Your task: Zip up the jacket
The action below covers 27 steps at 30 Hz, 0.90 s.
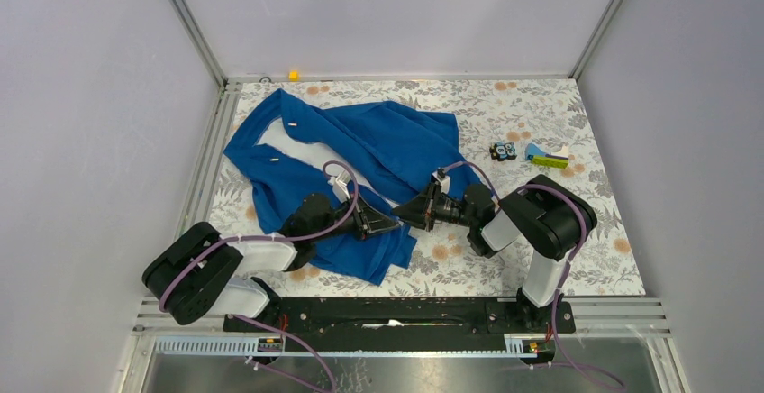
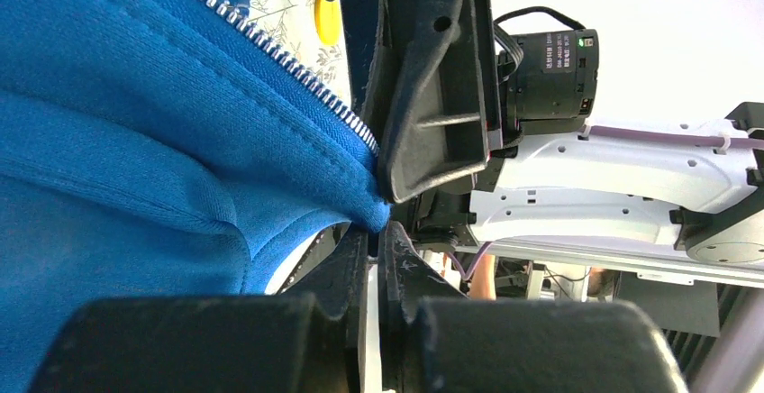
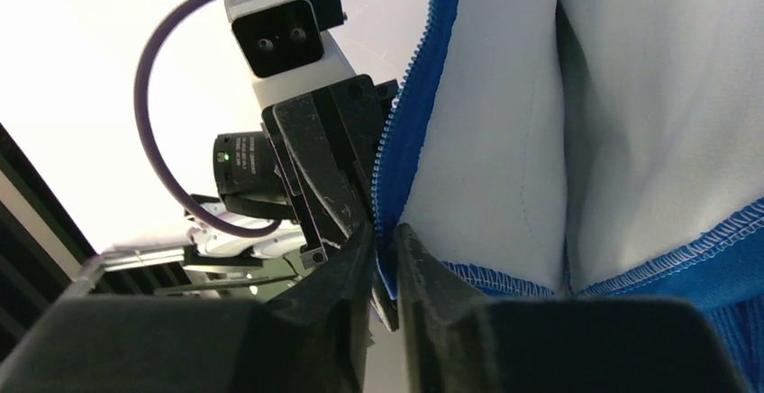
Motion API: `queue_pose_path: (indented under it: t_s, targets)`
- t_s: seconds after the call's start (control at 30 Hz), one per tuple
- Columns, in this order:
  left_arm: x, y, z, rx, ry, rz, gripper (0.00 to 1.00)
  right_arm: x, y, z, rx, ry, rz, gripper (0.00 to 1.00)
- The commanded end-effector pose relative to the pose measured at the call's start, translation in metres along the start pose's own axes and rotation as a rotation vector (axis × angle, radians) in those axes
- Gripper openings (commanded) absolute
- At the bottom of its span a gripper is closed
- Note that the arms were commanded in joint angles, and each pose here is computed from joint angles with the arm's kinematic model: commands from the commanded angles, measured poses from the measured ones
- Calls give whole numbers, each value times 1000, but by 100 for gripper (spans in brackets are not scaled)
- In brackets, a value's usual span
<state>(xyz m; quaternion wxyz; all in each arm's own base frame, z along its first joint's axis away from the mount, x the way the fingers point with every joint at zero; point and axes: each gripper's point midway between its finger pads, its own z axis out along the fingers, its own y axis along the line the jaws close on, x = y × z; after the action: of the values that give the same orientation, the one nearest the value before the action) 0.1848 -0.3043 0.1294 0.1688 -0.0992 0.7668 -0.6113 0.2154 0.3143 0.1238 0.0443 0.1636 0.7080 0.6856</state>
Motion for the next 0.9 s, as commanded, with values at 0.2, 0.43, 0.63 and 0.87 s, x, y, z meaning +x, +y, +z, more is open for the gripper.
queue_pose_path:
  t_s: [0.2,0.43,0.63,0.87]
  targets:
    - [13,5,-6,75,48,266,0,-16,-23,-15,136,19,-307,41]
    - [16,15,-8,101,47,424,0,-39,-35,-39,440,0,-589,59]
    - [17,16,-4,112,67,426,0,-62,-49,-60,674,4,-679,59]
    - [22,17,-6,119,89,422,0,-90,-67,-88,862,-70,-622,61]
